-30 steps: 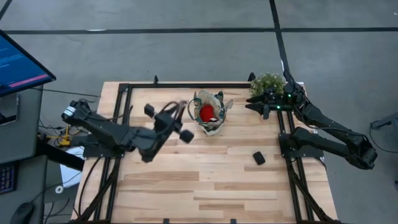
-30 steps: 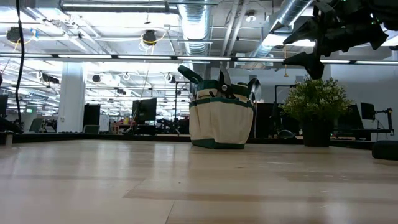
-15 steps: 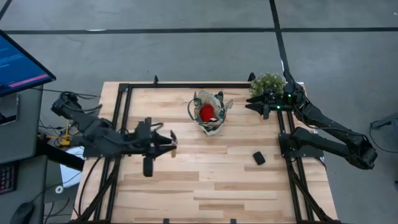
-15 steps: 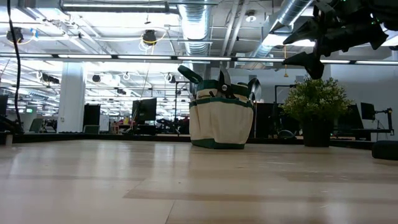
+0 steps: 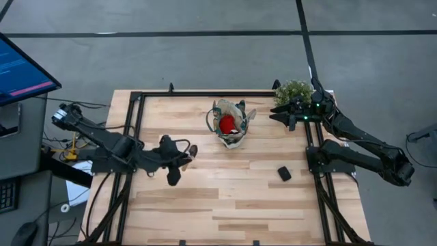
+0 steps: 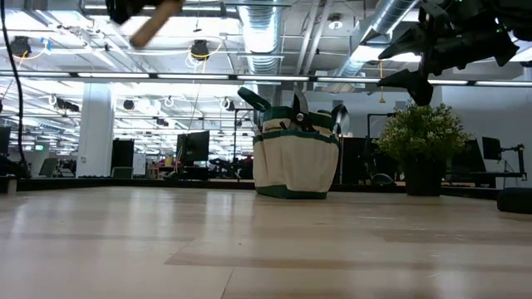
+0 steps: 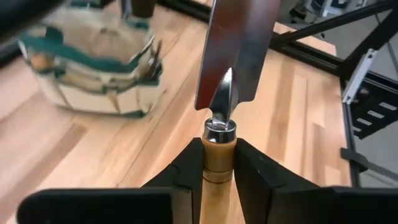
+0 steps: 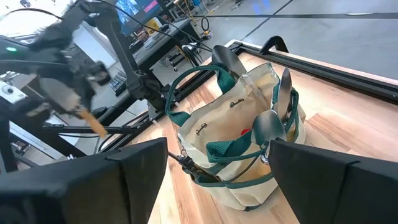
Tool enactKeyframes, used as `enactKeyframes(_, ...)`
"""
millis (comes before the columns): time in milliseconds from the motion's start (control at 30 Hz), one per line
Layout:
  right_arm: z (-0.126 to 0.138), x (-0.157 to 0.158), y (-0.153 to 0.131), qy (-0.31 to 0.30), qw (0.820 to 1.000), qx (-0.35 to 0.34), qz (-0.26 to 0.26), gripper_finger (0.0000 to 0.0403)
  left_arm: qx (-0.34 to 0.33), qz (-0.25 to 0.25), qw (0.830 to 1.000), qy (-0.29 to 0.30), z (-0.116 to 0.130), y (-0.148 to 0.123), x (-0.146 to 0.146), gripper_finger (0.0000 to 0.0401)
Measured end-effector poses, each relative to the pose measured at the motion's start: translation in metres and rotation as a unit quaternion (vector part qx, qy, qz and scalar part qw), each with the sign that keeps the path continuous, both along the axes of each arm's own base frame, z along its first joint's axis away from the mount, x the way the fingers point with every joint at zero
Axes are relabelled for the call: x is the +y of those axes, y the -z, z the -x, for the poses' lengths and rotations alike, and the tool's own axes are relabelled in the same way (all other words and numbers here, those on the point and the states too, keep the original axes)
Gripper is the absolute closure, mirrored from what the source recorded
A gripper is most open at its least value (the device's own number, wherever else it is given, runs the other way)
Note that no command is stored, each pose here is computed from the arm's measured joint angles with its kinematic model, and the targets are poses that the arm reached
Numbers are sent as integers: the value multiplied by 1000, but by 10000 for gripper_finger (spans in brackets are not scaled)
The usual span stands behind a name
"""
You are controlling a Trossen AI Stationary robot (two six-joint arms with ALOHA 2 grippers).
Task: Pick & Place Garden tools in Gardening bag
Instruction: Put the brown trowel into the green gardening bag
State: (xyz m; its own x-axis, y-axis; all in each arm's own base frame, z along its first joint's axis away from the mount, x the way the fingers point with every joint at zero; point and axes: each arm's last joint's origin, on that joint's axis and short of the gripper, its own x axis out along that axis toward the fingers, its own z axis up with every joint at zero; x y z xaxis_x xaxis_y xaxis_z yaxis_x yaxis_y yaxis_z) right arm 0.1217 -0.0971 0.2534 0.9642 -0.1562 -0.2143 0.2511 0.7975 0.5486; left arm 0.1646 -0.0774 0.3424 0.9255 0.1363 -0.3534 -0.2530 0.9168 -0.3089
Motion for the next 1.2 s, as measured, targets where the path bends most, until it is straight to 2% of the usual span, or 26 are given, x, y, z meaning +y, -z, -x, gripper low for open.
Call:
enactKeyframes(233,0,0,0,0,1000,-1,0,138,-38,26,999,-2,5,49,34,334)
enactKeyframes(467,0,0,0,0,1000,-1,0,138,-71,12,997,13,-3,82,74,334)
enactKeyframes(733,0,0,0,0,1000,-1,1,138,-101,2,994,30,-18,94,126,334)
enactKeyframes(900,0,0,0,1,1000,-1,1,138,-143,-10,989,41,-30,97,155,334)
enactKeyframes(1200,0,0,0,2,1000,-1,1,138,-195,-20,979,49,-47,108,183,334)
